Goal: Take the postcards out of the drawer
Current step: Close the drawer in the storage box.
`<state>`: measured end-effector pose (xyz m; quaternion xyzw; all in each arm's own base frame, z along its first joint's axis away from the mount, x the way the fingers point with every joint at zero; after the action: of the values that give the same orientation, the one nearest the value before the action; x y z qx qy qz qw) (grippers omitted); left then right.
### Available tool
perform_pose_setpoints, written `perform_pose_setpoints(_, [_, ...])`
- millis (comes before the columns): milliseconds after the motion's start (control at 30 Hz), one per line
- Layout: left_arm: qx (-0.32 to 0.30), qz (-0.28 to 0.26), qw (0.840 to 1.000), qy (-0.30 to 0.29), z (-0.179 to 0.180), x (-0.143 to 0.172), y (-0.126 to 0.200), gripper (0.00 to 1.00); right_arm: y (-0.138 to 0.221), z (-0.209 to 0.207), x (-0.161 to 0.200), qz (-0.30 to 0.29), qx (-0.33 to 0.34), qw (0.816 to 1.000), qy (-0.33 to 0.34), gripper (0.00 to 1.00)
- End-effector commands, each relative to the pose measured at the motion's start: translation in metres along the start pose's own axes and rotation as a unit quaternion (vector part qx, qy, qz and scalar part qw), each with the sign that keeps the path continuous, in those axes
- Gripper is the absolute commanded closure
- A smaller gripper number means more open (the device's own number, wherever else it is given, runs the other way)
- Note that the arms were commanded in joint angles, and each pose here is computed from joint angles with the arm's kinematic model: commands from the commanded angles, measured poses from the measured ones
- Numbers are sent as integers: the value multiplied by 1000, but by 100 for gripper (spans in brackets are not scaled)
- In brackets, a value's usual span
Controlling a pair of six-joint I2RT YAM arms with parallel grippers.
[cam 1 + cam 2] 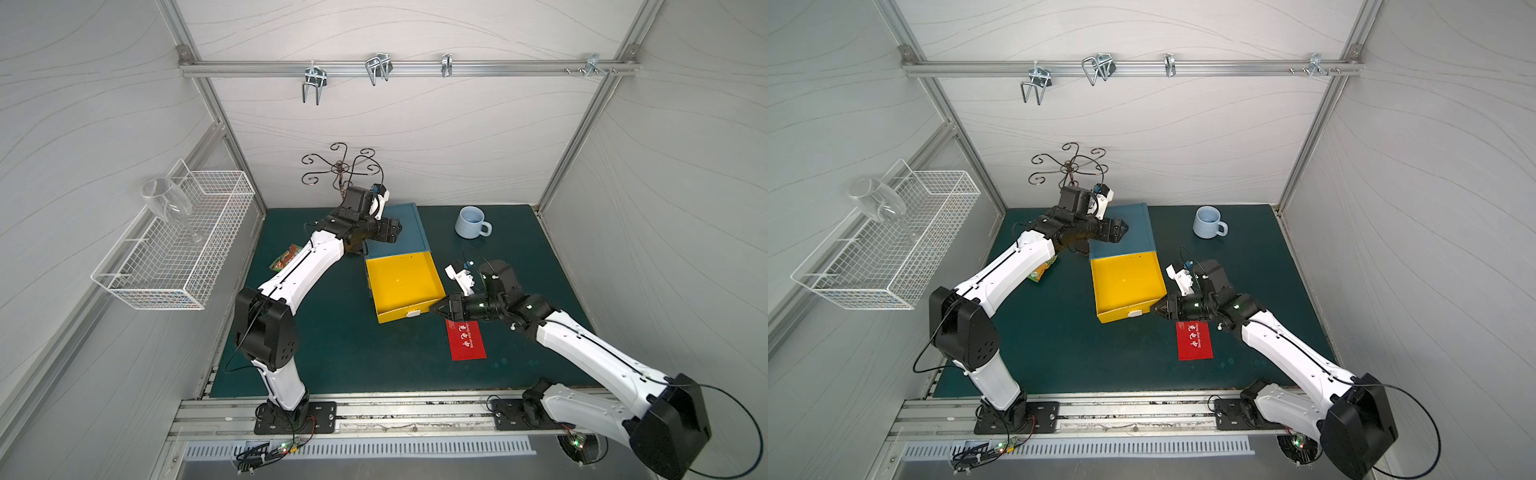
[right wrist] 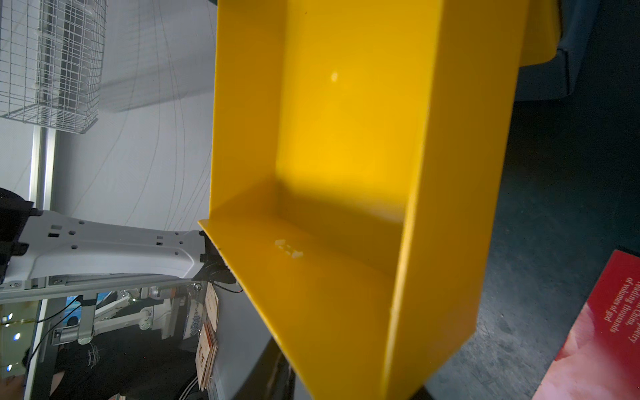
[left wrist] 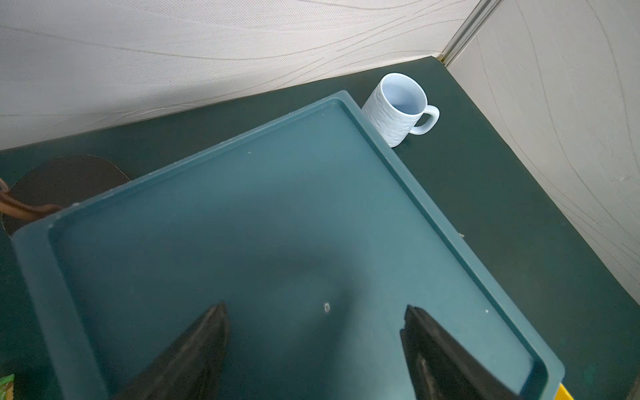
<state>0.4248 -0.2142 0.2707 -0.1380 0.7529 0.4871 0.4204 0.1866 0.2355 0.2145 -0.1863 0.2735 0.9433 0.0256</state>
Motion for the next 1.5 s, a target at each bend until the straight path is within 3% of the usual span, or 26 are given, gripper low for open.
perform_pose_setpoints(0, [7,59,998,19,5,33,-17,16,-2,13,-22,-42,-12,999,28,66])
perform_pose_setpoints(300, [18,67,997,29,2,38,-22,16,-15,17,-38,-55,-12,998,37,67])
perform_pose_setpoints(600, [26,76,996,41,0,38,-18,16,-18,15,-63,-108,20,993,32,67])
perform_pose_setpoints(1100, [36,105,992,53,-5,50,-11,16,-52,6,-111,-161,22,986,-24,71])
perform_pose_setpoints(1467, [40,110,992,54,-7,57,-4,16,-69,-6,-124,-180,20,981,-62,71])
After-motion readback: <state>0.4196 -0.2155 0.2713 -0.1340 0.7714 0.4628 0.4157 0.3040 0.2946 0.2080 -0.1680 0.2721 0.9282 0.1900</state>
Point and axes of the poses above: each gripper's point midway between its finger pads, its own y axis back along the fingers, its own z axis along the line the jaws close on, x = y × z, the point moved 4 cm from there along y, back along the fingers, and after that the axes turned 5 degrees about -y, right-handed, at the moved point
